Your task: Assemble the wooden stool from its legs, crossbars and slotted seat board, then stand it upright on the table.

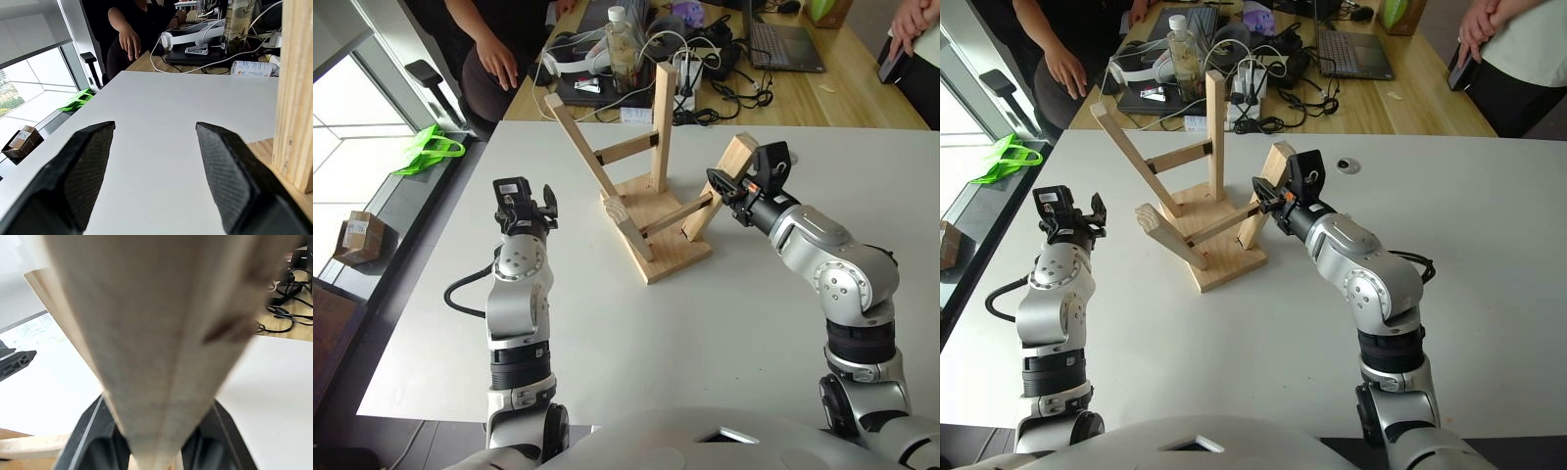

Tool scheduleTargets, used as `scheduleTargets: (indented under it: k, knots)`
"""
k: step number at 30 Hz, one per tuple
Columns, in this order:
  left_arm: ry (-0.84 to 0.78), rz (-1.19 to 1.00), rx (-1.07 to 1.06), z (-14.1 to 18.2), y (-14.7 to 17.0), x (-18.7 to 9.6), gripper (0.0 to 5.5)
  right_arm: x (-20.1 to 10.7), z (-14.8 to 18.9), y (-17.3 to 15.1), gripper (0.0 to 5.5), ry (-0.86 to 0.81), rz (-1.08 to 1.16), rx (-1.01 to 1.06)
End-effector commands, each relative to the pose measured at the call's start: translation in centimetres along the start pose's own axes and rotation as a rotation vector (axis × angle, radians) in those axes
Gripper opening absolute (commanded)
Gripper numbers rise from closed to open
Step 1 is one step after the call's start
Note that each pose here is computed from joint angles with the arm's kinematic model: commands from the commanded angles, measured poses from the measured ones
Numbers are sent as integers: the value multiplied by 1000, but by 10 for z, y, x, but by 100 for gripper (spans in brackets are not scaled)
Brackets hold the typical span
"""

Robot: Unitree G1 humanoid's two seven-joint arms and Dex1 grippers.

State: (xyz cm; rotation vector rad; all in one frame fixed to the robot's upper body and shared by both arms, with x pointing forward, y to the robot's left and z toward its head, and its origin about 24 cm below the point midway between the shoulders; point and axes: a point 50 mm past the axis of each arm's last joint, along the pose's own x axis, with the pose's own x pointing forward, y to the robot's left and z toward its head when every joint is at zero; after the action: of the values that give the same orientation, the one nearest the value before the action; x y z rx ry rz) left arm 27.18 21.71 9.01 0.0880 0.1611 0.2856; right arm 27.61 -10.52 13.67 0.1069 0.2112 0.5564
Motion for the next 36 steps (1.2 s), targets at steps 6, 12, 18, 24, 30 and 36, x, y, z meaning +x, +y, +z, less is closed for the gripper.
scheduleTargets:
  k: [6, 12, 18, 24, 30, 36]
  knots:
    - [-99, 43, 15, 17, 5, 2, 306, -2, -30, -4, 101, 62, -46, 97]
    - [-108, 45, 13, 19, 7, 3, 306, -1, -33, -15, 100, 39, -104, 302]
    - [-118, 48, 13, 22, 8, 2, 306, -2, -28, -2, 100, 21, -43, 140]
    - [-123, 55, 12, 24, 9, 2, 306, -1, -26, 3, 100, 3, -15, 92]
    - [-141, 62, 10, 27, 11, 3, 306, 0, -24, 4, 100, -16, -13, 98]
    - [-153, 68, 9, 29, 12, 4, 306, 0, -24, 5, 129, -22, -13, 111]
